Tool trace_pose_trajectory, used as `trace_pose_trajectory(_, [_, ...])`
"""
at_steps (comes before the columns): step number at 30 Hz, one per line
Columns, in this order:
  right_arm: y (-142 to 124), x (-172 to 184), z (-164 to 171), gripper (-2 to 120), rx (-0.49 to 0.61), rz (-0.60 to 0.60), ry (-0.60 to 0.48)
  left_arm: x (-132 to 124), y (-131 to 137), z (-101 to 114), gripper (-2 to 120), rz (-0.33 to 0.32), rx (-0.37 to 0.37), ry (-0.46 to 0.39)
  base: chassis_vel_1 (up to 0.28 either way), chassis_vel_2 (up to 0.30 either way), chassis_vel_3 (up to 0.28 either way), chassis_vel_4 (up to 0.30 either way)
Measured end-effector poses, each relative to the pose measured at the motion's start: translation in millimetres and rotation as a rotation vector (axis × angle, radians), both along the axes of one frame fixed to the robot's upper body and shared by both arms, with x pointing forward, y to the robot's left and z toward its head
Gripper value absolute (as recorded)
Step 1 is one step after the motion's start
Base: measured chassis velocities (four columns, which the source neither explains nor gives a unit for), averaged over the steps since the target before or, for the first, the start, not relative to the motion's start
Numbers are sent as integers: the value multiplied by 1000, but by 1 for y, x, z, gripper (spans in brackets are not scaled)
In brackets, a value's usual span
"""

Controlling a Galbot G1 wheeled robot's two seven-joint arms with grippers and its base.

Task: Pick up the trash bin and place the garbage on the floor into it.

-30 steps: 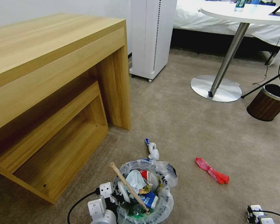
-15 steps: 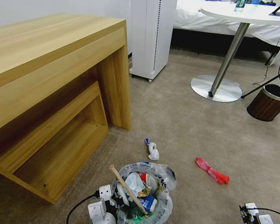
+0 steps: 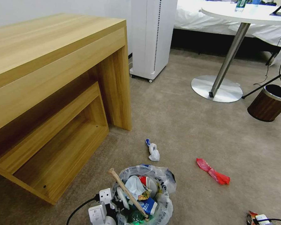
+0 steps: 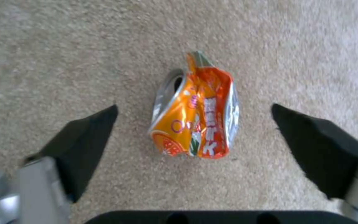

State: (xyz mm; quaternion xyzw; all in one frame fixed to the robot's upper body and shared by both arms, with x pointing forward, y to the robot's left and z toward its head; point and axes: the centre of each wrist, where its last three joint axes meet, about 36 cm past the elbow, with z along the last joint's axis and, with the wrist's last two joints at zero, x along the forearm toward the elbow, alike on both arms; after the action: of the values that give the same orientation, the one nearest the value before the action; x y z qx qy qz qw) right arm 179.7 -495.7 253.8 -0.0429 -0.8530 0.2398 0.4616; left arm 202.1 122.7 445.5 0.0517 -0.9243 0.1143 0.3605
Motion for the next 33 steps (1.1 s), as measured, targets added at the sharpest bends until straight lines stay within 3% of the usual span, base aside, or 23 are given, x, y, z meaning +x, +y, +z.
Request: trace_pose_trajectory(33, [-16,-3,-58,100,-64,2,-10,-4,-2,-6,0,-13,7,8,0,0,0,0])
